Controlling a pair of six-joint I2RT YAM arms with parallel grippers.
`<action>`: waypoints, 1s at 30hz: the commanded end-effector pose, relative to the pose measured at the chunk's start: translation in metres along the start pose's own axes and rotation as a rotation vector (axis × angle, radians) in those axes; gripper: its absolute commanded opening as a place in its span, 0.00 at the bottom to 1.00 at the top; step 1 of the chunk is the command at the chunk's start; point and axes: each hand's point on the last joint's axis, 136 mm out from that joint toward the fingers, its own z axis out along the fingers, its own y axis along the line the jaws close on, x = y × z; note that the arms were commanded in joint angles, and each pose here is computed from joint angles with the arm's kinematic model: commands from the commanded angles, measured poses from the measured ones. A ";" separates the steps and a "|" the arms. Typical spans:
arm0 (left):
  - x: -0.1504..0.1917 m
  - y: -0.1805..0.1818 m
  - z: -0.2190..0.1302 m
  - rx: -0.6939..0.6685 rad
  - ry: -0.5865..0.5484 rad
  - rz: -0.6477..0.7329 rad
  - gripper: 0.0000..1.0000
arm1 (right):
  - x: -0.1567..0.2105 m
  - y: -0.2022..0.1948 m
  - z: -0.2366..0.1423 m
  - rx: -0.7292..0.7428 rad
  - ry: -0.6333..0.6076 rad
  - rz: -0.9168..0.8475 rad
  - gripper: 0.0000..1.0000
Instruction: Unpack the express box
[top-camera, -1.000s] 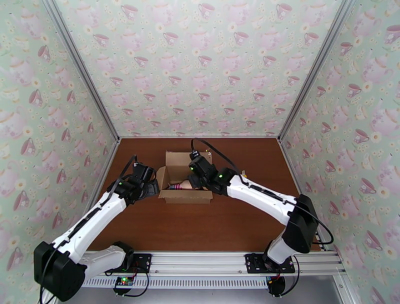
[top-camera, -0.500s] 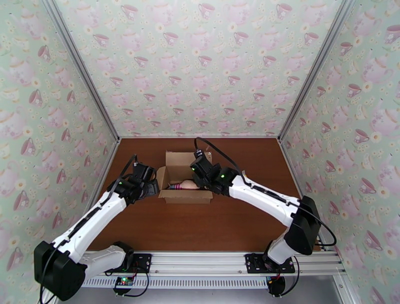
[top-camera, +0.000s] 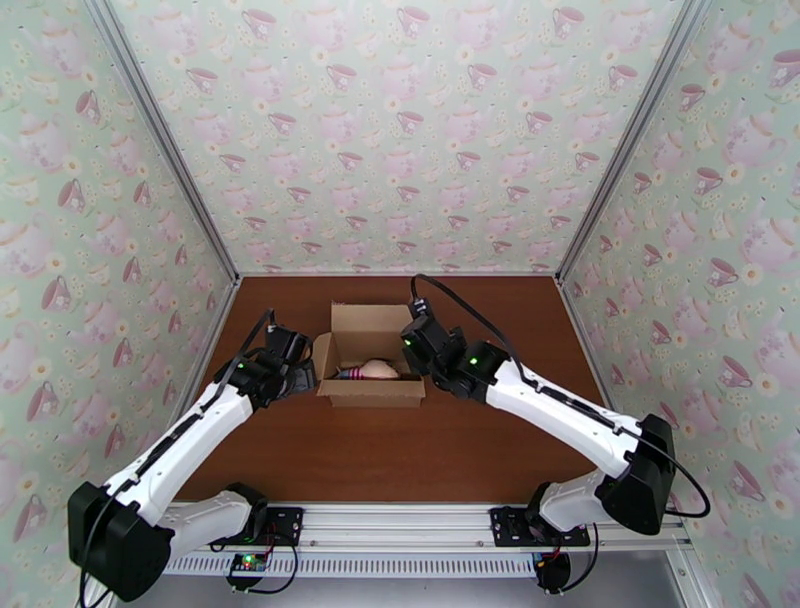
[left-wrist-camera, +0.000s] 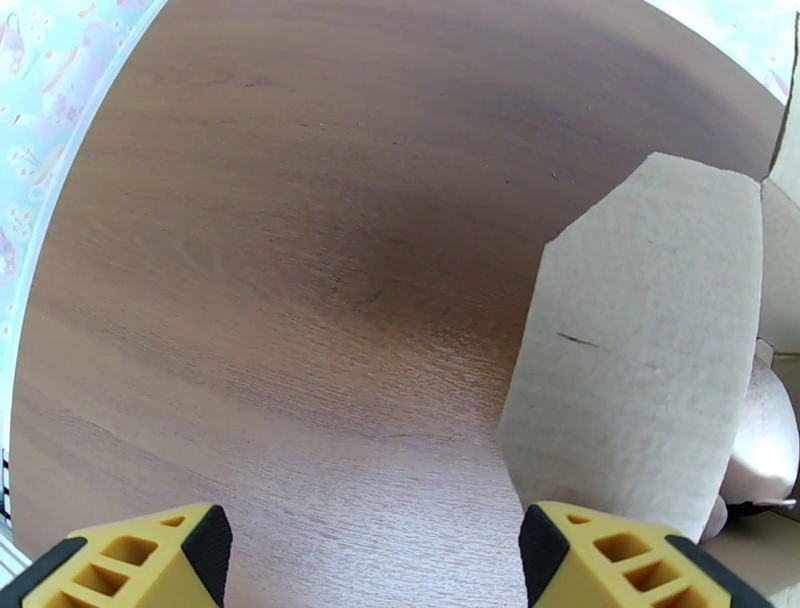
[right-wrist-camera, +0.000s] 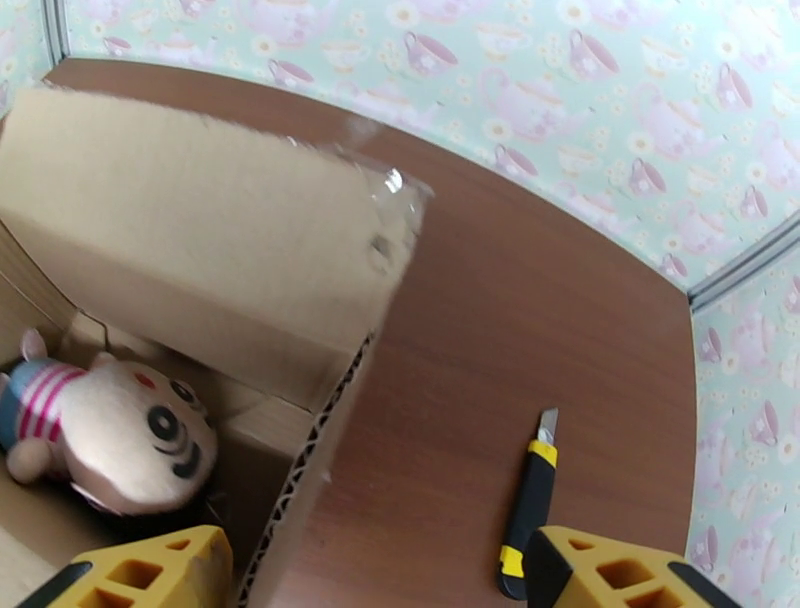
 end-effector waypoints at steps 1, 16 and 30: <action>-0.004 0.006 -0.004 -0.032 -0.002 0.013 0.82 | 0.018 -0.018 0.001 0.003 0.046 0.045 0.81; -0.014 0.002 -0.007 -0.013 -0.021 -0.003 0.82 | 0.065 -0.012 0.052 -0.190 0.169 0.300 0.78; -0.031 -0.020 0.014 -0.001 -0.018 -0.006 0.81 | 0.043 0.006 0.085 -0.233 0.128 0.393 0.77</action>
